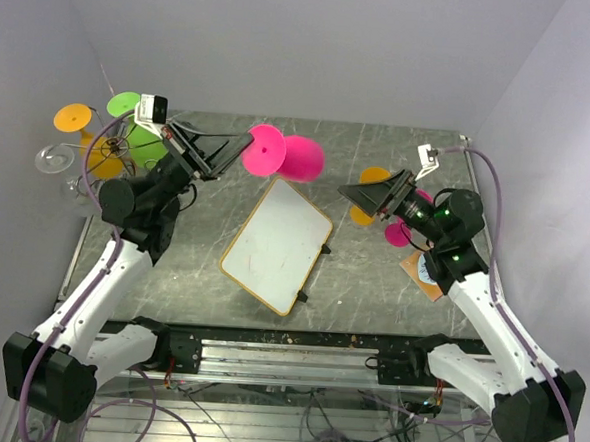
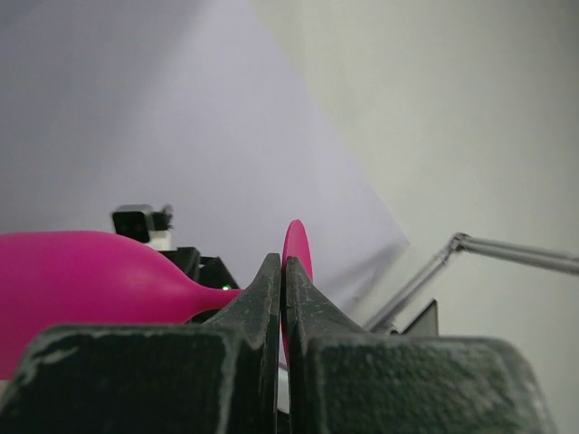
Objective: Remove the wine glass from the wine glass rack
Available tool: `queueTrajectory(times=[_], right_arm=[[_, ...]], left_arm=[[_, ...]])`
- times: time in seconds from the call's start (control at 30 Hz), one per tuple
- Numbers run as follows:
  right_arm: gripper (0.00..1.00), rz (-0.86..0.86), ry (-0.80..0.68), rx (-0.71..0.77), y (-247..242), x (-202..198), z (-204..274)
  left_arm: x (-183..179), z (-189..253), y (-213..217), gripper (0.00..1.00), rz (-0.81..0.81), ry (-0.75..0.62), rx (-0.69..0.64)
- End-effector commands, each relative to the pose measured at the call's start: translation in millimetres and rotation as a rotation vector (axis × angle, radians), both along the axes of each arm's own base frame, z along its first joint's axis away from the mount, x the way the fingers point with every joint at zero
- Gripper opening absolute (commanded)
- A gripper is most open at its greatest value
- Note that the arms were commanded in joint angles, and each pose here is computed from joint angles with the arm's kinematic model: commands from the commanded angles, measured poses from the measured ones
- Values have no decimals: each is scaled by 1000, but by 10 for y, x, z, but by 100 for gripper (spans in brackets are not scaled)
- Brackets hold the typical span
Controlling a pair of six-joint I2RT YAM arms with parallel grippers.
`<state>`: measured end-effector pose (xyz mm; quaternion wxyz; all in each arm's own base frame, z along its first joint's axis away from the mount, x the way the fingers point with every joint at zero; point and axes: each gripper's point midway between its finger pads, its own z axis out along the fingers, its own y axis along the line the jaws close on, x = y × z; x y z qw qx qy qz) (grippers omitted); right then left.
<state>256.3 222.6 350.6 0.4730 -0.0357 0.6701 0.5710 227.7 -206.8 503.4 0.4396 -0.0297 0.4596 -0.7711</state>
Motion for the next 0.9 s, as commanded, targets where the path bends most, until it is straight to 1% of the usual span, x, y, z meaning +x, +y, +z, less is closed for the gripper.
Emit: queueTrajectory(times=[0.0,0.17,0.27,0.4,0.5,0.53,0.67,0.77,0.87], right_arm=[[91,269,-216,212,193,-472,671],[83,382,-309,302,306,-676,938],[75,437,-356,348,378,-808,1077],[58,531,-390,419,442,-1049,1210],[43,547,-392,478,405,-1140,1255],[40,544,-397,493,388,-1157,1259],[29,533,-419,536,311,-1232,1286],[25,531,-451,559,255,-1300,1322],[14,533,-478,570,219,-1355,1369]], left_arm=[[-565,311,95,7,-135,-186,-160],[-711,283,80,7,-222,-195,-241],[-799,264,15,7,-255,-215,-259],[-864,231,-63,7,-256,-237,-245],[-887,220,-75,7,-256,-246,-249],[-901,227,-71,7,-257,-254,-254],[-955,256,-62,7,-279,-282,-275],[-989,270,-76,7,-293,-293,-283],[-983,246,-156,7,-296,-281,-260]])
